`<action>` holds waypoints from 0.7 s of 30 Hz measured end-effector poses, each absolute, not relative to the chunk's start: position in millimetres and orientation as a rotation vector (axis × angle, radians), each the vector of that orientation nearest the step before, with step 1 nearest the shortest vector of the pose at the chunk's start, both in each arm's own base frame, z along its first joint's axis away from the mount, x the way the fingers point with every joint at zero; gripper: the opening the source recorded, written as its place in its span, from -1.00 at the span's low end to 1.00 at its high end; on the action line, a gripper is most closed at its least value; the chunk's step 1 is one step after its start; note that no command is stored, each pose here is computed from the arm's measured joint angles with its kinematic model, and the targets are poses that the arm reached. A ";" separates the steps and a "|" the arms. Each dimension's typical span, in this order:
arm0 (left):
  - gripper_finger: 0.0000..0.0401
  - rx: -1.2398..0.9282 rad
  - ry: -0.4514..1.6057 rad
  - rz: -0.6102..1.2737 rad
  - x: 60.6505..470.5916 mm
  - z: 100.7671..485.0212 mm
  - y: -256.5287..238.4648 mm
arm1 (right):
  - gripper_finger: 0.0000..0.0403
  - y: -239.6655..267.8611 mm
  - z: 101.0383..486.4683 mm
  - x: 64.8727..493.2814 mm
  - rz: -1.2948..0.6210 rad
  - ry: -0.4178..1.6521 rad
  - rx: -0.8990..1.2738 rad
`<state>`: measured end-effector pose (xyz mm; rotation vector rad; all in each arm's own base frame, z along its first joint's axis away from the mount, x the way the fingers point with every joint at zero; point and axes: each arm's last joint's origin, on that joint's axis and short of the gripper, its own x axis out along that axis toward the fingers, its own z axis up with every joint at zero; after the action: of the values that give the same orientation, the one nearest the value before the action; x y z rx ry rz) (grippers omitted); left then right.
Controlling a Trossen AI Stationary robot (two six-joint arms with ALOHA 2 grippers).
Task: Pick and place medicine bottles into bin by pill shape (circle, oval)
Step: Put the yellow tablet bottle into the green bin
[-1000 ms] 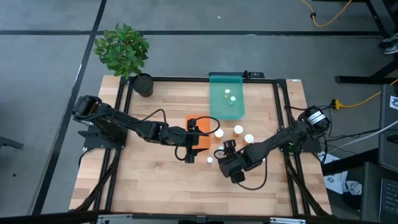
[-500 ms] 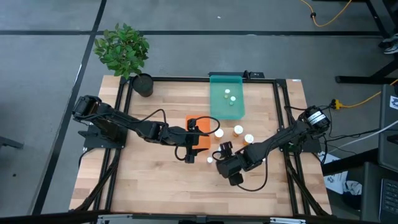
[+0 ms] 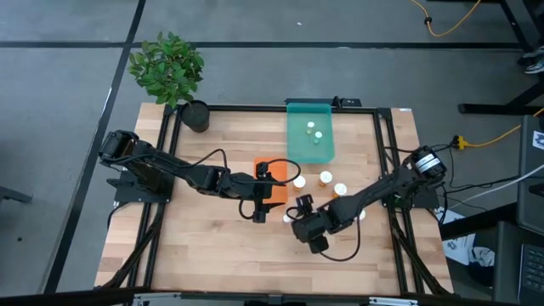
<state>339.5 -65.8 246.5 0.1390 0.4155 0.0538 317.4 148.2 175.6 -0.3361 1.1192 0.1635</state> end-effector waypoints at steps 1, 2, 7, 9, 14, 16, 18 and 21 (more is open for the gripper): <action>0.28 0.139 0.415 0.054 339.5 246.5 -65.8 | 0.37 147.5 175.4 317.9 0.162 1.120 -0.334; 0.28 0.139 0.415 0.054 339.5 246.5 -65.8 | 0.37 147.3 174.9 317.5 0.161 1.125 -0.334; 0.28 0.139 0.416 0.054 339.5 246.5 -65.8 | 0.29 143.2 170.7 316.8 0.169 1.141 -0.317; 0.28 0.139 0.415 0.053 339.5 246.5 -65.8 | 0.22 140.6 166.2 315.1 0.172 1.160 -0.298; 0.28 0.139 0.416 0.053 339.5 246.5 -65.8 | 0.03 138.0 163.4 314.9 0.157 1.162 -0.276; 0.28 0.139 0.416 0.053 339.5 246.5 -65.8 | -0.03 138.6 163.7 315.6 0.161 1.152 -0.276; 0.28 0.139 0.416 0.053 339.5 246.5 -65.9 | -0.07 138.5 163.7 315.5 0.160 1.154 -0.275; 0.28 0.139 0.416 0.053 339.5 246.5 -65.8 | -0.12 138.6 163.8 315.7 0.159 1.151 -0.274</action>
<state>339.5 -65.8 246.5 0.1392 0.4156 0.0534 315.7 138.6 163.8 -0.2736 1.1510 0.1592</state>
